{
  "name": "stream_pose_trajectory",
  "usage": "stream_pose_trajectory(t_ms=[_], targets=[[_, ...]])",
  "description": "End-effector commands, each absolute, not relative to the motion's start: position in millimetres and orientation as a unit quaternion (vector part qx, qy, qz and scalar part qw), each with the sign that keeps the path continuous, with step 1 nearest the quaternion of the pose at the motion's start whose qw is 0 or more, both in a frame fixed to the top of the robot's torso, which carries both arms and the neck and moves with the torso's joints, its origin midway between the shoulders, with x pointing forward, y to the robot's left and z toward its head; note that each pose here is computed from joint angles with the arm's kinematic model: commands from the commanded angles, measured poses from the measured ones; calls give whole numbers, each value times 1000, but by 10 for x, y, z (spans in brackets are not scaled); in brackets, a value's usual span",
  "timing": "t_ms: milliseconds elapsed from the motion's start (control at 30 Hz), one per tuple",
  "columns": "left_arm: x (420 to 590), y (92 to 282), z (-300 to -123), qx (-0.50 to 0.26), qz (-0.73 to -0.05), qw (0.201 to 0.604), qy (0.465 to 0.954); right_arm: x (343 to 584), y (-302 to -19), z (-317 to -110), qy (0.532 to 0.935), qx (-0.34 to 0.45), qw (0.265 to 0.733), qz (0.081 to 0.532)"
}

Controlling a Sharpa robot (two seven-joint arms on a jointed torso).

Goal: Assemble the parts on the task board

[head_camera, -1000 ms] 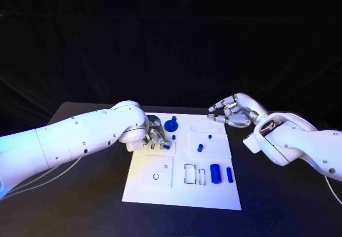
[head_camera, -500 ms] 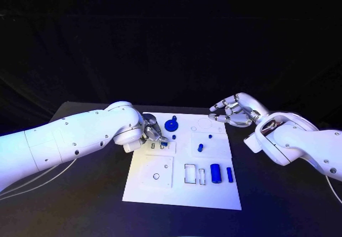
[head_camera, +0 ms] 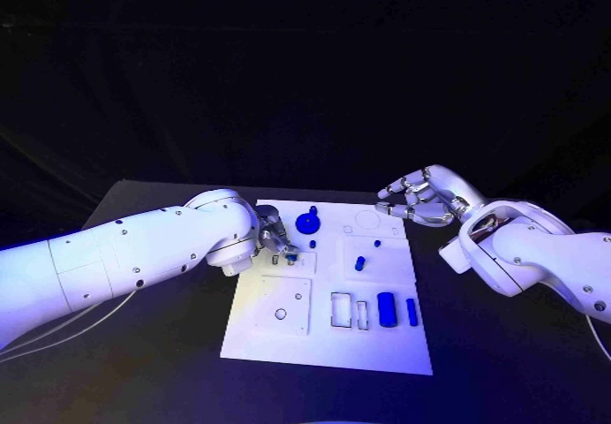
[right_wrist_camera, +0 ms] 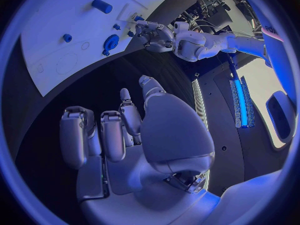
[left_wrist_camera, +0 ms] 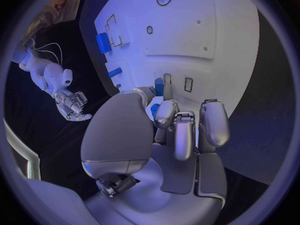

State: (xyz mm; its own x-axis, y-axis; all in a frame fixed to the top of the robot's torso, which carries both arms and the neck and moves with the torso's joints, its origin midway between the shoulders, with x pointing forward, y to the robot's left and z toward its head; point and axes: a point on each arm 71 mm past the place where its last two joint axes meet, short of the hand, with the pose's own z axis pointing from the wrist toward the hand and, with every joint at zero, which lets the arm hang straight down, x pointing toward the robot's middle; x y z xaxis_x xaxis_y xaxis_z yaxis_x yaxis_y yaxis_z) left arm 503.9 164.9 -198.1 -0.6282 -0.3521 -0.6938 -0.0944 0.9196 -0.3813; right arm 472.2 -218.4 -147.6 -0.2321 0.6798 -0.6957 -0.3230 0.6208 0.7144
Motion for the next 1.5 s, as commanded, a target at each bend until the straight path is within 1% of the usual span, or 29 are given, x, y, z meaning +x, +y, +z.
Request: stream_pose_trajectory(t_ms=[33,733,1500], targets=[[5051,1620,-1971,-110,-150,434,881,4718,-2178,-1479,667,130,604,417],[5040,1604,-2023,-69,-124,423,895,4717,-2174,-1486,668,129,602,418],[5042,1607,-2043,-63,-120,414,900,4717,-2161,-1499,670,128,599,421]])
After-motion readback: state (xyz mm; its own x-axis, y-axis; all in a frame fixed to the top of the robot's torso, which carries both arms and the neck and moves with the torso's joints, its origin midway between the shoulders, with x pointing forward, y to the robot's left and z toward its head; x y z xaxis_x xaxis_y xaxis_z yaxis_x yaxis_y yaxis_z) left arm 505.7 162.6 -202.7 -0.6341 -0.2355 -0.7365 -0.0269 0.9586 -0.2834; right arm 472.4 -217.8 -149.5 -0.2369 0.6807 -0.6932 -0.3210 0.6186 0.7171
